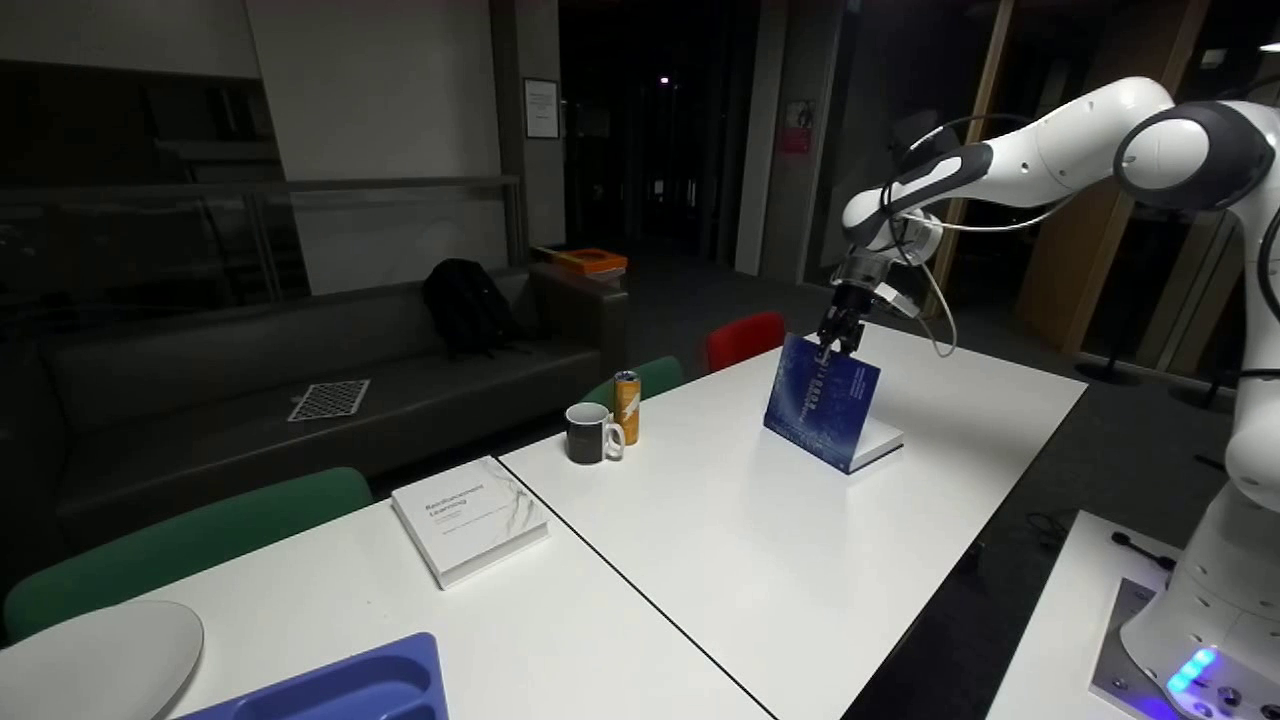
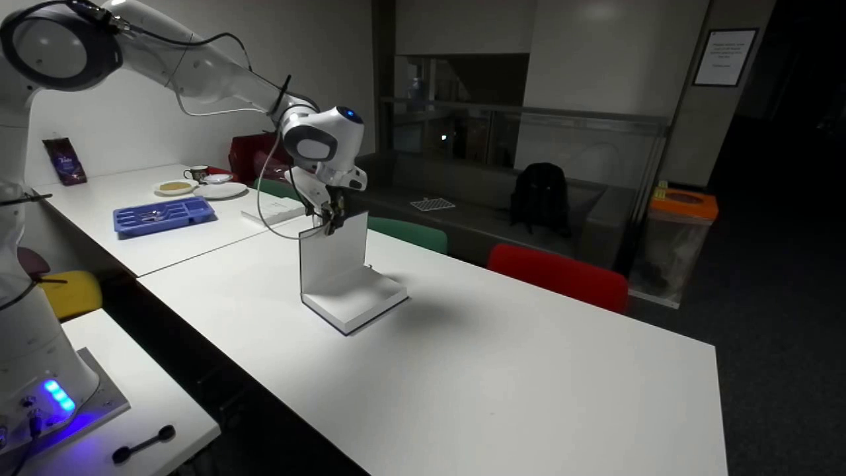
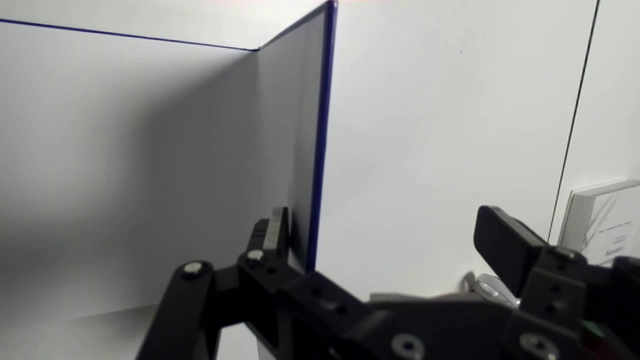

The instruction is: Push the blue book to the right then open the book.

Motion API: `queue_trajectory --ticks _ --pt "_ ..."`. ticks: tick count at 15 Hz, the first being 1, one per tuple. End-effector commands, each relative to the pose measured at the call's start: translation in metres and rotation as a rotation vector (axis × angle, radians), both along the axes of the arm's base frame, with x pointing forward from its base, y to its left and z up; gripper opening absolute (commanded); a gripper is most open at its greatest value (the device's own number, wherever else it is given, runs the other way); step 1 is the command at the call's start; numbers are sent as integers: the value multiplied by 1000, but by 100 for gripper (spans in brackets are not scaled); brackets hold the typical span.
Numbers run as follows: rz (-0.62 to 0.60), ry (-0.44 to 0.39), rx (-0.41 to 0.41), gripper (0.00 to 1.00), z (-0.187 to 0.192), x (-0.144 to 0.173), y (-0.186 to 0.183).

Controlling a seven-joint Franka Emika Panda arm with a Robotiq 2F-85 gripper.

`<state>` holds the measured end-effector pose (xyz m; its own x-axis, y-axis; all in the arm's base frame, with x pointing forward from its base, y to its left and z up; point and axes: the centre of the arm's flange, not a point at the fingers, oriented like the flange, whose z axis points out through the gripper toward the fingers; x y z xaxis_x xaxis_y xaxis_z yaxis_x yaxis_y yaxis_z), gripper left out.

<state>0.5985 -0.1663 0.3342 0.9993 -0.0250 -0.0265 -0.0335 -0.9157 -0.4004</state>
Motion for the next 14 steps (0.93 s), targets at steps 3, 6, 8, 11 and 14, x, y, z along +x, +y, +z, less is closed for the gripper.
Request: queue_trajectory --ticks 3,6,8,11,14 --pt "17 0 -25 100 5 -7 27" --pt "35 7 -35 100 3 -3 42" --pt "52 11 -42 100 4 -2 54" --pt "82 10 -43 100 4 0 74" --pt "108 19 -35 100 -1 3 94"
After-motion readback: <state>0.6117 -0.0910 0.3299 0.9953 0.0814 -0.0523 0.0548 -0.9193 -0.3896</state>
